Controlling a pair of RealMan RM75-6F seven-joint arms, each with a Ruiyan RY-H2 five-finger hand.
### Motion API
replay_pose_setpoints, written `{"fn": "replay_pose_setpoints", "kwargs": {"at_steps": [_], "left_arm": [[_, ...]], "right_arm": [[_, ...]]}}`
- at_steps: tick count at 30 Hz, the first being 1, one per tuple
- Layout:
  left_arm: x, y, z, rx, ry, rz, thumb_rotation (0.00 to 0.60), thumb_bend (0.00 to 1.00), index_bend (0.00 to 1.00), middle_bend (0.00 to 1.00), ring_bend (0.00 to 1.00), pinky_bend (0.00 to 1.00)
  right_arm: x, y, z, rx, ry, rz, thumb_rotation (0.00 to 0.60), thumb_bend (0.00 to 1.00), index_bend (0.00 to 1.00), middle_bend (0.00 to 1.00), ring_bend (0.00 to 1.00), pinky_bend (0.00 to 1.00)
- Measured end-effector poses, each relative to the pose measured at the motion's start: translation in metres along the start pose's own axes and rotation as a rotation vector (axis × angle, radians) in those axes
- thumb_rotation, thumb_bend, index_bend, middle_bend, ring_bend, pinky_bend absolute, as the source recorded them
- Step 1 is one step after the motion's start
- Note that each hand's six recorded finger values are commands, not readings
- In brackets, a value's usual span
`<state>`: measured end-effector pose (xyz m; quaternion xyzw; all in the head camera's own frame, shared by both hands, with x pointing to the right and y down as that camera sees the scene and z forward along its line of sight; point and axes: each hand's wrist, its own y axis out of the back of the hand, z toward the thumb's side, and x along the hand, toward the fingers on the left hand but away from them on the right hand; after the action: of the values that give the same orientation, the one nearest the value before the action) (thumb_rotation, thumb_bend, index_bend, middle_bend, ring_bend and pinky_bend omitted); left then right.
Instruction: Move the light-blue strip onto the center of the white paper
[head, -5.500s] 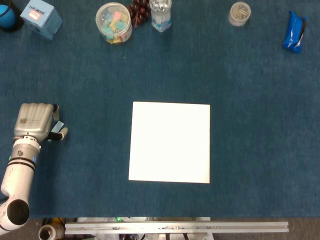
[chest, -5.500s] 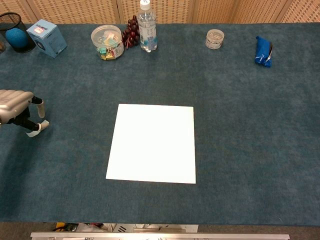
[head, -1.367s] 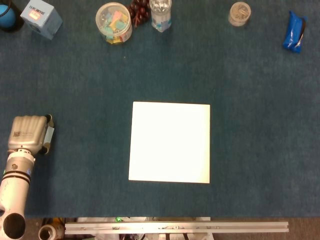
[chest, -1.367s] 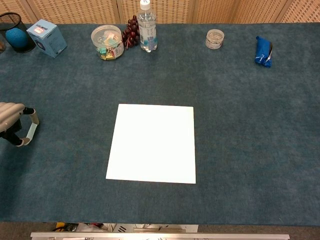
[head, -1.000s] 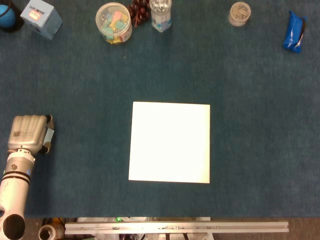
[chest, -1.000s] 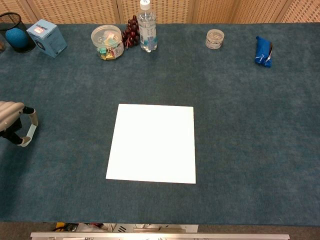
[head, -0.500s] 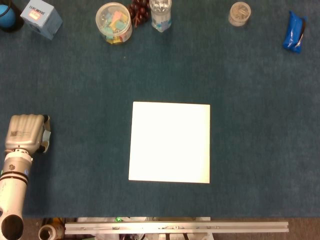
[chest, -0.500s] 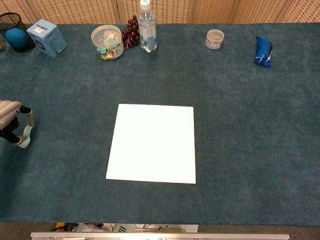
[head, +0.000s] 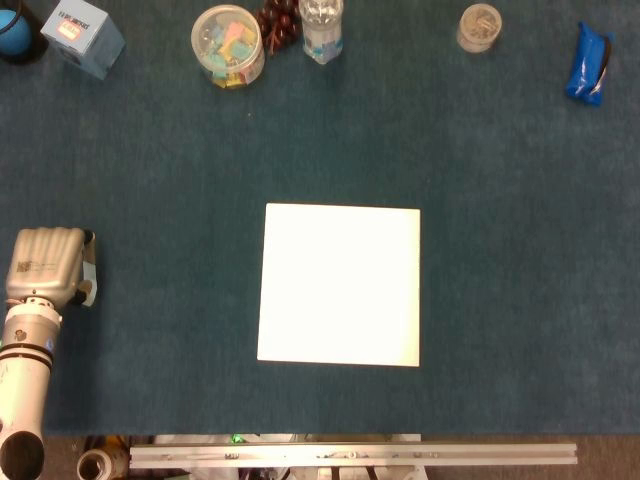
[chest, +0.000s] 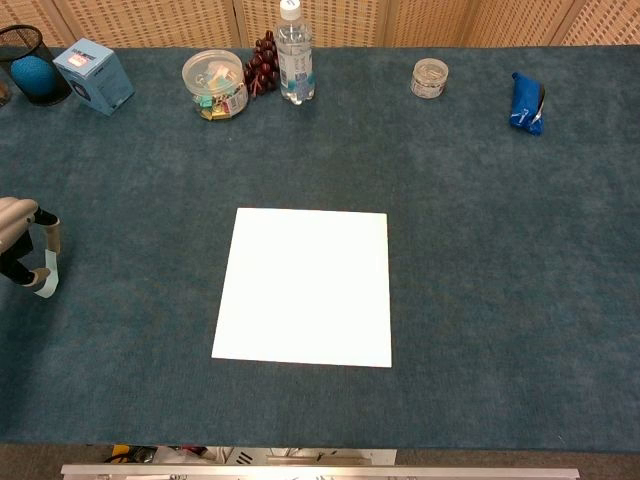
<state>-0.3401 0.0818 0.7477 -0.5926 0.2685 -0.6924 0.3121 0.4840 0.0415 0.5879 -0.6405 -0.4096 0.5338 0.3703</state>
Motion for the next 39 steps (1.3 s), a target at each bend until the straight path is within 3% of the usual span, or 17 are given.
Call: {"fn": "replay_pose_setpoints", "kwargs": {"at_steps": [21,30,39], "left_arm": [[0.006,0.002,-0.002,0.014,0.012,0.026,0.6,0.27,0.58,1.0,1.0,1.0],[0.008,0.008,-0.006,0.019,0.02,0.057,0.6,0.33,0.63,1.0,1.0,1.0],[-0.001,0.042,0.005,0.037,-0.08,0.124,0.6,0.33,0.62,1.0,1.0,1.0]], "right_arm": [[0.005,0.005,-0.001,-0.004,-0.008,-0.013,0.6,0.12,0.1,0.38,0.26,0.3],[0.006,0.006,-0.001,-0.009,-0.006,-0.02,0.6,0.12,0.1,0.38,0.26,0.3],[0.004,0.006,0.0,-0.01,-0.003,-0.016,0.6,0.12,0.1,0.38,0.26,0.3]]}}
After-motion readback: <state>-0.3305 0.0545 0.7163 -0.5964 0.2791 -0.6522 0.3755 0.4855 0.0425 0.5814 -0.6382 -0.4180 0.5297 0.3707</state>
